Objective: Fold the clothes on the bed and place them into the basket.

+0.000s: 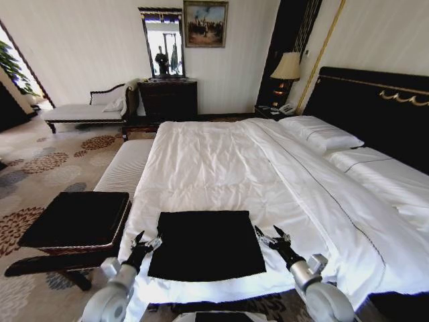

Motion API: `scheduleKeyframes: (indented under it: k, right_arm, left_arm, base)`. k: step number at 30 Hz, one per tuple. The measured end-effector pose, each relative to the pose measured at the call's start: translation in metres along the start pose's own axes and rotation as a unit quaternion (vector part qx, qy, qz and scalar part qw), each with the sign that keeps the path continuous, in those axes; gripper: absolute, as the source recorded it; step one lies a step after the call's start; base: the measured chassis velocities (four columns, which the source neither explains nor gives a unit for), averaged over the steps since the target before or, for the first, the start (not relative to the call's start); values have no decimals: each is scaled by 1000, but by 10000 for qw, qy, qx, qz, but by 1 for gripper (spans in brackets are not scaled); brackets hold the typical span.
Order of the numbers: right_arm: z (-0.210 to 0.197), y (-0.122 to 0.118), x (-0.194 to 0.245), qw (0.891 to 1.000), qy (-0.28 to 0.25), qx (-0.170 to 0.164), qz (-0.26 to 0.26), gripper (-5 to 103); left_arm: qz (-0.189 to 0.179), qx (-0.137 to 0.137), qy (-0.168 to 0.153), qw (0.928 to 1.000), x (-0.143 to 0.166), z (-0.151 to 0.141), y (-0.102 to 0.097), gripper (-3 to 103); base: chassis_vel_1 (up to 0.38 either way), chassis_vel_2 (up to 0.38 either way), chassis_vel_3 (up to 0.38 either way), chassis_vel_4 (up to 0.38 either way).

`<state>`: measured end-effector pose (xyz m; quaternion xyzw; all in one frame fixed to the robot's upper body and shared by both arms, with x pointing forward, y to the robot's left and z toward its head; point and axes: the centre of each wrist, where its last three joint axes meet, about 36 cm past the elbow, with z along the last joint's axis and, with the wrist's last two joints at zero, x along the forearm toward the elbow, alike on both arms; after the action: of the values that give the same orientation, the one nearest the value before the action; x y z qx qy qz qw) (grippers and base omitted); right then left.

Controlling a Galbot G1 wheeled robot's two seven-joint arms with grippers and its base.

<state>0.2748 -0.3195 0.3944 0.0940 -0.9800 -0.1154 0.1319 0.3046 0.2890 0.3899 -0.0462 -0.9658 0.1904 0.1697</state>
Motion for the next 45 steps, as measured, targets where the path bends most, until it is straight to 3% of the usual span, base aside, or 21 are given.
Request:
scheduleKeyframes:
  k: [1, 3, 10, 13, 28, 32, 34, 38, 40, 44, 45]
  right_arm:
    - [0, 0, 0, 10000, 2, 1, 0, 100]
    - [3, -4, -4, 10000, 60, 17, 35, 100]
    - [12, -4, -11, 9998, 46, -97, 141, 100]
    - [11, -8, -13, 9998, 77, -39, 153, 100]
    - [7, -13, -19, 9998, 84, -16, 199, 100]
    - [3, -14, -18, 9997, 68, 17, 215, 100]
    - [3, -14, -18, 9997, 67, 19, 216, 100]
    - [2, -15, -19, 9997, 64, 27, 223, 100]
    - [3, -14, -20, 9997, 63, 16, 231, 100]
    - [5, -12, -20, 9997, 61, -26, 237, 100]
    - [5, -12, -20, 9997, 61, -26, 237, 100]
  left_arm:
    - [-2, 3, 1, 10000, -3, -1, 0, 100]
    - [7, 47, 104, 9999, -40, -6, 5, 100]
    - [2, 175, 161, 9997, -86, -17, 13, 100]
    - [-184, 328, 253, 9990, -110, -17, 25, 100]
    - [-132, 521, 734, 9959, -136, 2, 31, 100]
    - [-120, 544, 801, 9952, -136, 6, 31, 84]
    - [-124, 545, 809, 9952, -136, 7, 31, 84]
    - [-111, 541, 810, 9952, -132, 13, 31, 61]
    - [-105, 508, 795, 9955, -131, 15, 30, 61]
    - [-105, 459, 744, 9961, -130, 19, 30, 40]
    - [-105, 459, 744, 9961, -130, 19, 30, 40]
  base:
    - [0, 0, 0, 0]
    - [0, 0, 0, 0]
    - [0, 0, 0, 0]
    - [0, 0, 0, 0]
    - [0, 0, 0, 0]
    - [0, 0, 0, 0]
    - [0, 0, 0, 0]
    - [0, 0, 0, 0]
    - [0, 0, 0, 0]
    - [0, 0, 0, 0]
    - [0, 0, 0, 0]
